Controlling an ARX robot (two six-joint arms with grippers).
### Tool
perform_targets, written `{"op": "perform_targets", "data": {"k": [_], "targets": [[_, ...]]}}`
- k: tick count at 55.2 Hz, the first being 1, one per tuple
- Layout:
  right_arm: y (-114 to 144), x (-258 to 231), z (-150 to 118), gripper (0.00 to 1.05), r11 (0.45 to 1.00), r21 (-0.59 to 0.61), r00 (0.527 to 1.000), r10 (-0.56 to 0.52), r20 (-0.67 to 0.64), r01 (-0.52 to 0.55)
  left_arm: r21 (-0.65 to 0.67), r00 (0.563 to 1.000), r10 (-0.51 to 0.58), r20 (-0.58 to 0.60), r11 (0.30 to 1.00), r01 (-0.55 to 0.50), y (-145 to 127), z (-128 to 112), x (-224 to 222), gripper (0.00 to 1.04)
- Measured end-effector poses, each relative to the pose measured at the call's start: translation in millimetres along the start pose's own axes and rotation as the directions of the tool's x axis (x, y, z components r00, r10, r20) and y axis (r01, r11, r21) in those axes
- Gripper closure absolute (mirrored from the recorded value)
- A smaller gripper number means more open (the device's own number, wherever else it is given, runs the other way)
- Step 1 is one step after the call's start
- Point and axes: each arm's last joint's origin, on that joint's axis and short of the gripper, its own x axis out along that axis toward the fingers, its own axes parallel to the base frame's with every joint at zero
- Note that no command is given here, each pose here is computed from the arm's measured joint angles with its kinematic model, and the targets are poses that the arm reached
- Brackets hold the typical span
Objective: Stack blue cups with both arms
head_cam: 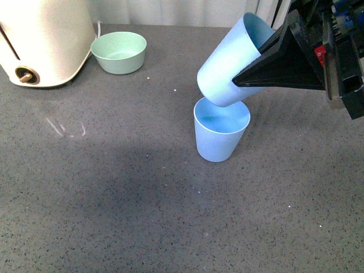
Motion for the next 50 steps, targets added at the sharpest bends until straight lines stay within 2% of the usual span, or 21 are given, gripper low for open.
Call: {"op": "perform_targets", "data": {"k": [39,46,50], "targets": [[0.7,22.6,-13.8,1.03,1.0,-0.011,0.996,0.021,-0.085,-0.022,0.0,1.0,0.0,0.0,1.0,0.0,0.0,0.0,0.0,0.09],[0.6,23.2,-14.3,0.77,1.0,-0.01,0.996,0.02,-0.088,-0.021,0.0,1.0,0.0,0.0,1.0,0.0,0.0,0.0,0.0,0.09],[0.3,23.2,-14.1,0.68,1.0,-0.007,0.996,0.018,-0.087,-0.018,0.0,1.0,0.0,0.0,1.0,0.0,0.0,0.0,0.0,0.09]]}}
